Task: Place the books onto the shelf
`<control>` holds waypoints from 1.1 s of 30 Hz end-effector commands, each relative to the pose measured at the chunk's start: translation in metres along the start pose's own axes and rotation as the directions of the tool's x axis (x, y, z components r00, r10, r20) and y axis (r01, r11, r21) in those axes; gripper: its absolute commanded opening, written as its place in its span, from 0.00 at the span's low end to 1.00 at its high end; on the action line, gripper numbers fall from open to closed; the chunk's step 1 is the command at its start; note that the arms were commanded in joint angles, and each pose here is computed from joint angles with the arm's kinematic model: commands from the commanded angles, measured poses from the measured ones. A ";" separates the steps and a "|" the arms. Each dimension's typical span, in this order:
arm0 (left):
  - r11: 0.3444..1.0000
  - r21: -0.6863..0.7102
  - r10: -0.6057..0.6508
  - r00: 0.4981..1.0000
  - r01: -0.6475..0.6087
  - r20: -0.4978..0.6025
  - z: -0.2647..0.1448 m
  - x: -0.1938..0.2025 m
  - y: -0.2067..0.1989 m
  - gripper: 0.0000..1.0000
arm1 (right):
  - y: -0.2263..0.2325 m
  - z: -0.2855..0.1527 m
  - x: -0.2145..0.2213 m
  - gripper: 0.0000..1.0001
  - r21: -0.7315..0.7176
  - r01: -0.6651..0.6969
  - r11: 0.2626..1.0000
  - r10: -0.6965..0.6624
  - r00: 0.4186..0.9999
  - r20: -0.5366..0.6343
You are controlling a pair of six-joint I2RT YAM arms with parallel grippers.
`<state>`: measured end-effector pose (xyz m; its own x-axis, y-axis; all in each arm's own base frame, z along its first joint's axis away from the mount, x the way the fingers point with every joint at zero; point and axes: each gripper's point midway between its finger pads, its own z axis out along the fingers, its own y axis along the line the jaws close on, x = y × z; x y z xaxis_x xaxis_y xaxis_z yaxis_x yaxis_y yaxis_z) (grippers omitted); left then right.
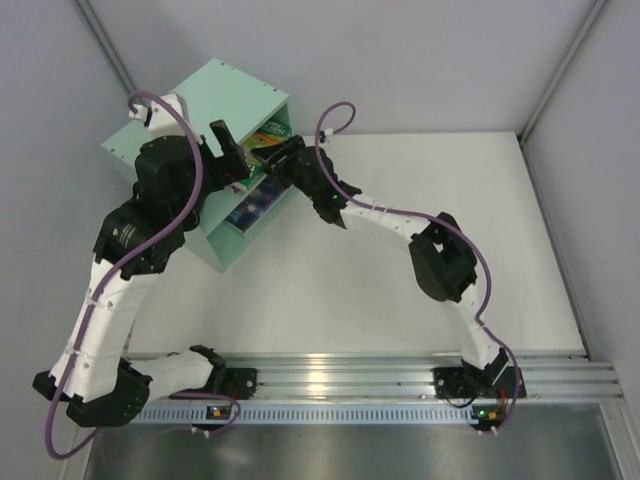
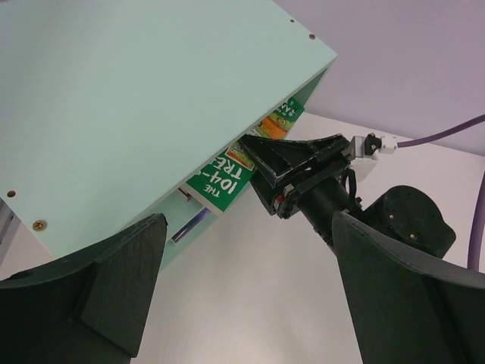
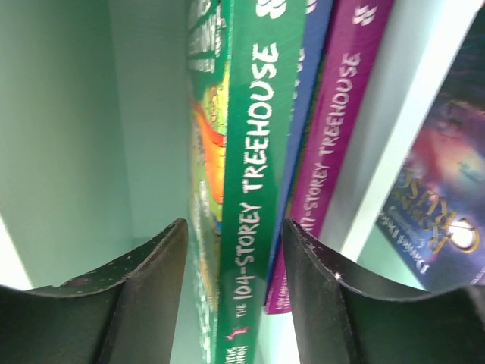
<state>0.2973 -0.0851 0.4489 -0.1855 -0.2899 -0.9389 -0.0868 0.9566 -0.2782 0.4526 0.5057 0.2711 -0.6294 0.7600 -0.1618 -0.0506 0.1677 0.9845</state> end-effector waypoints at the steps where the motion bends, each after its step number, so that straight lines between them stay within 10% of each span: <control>1: 1.000 -0.009 0.005 0.999 -0.005 0.033 0.004 -0.006 0.001 0.95 | 0.056 -0.019 -0.016 0.53 -0.080 0.043 0.996 -0.039 0.998 0.054; 16: 1.000 -0.005 0.012 1.000 -0.012 0.026 0.005 -0.004 0.000 0.95 | 0.052 -0.029 -0.021 0.47 -0.066 0.069 0.995 -0.064 0.996 0.065; 26: 1.000 0.009 0.017 1.000 -0.017 0.004 0.010 0.000 -0.005 0.95 | 0.046 -0.021 -0.014 0.00 -0.094 -0.010 0.995 0.017 0.997 0.073; 33: 0.999 0.022 0.029 0.999 -0.029 -0.028 0.012 0.009 -0.009 0.95 | 0.057 -0.014 -0.025 0.00 -0.153 -0.110 0.982 0.131 0.982 0.133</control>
<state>0.3057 -0.0935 0.4351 -0.2291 -0.2566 -0.9390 -0.0739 0.9664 -0.2461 0.4496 0.4906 0.2775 -0.5830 0.8015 -0.1334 -0.0211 0.1492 0.9886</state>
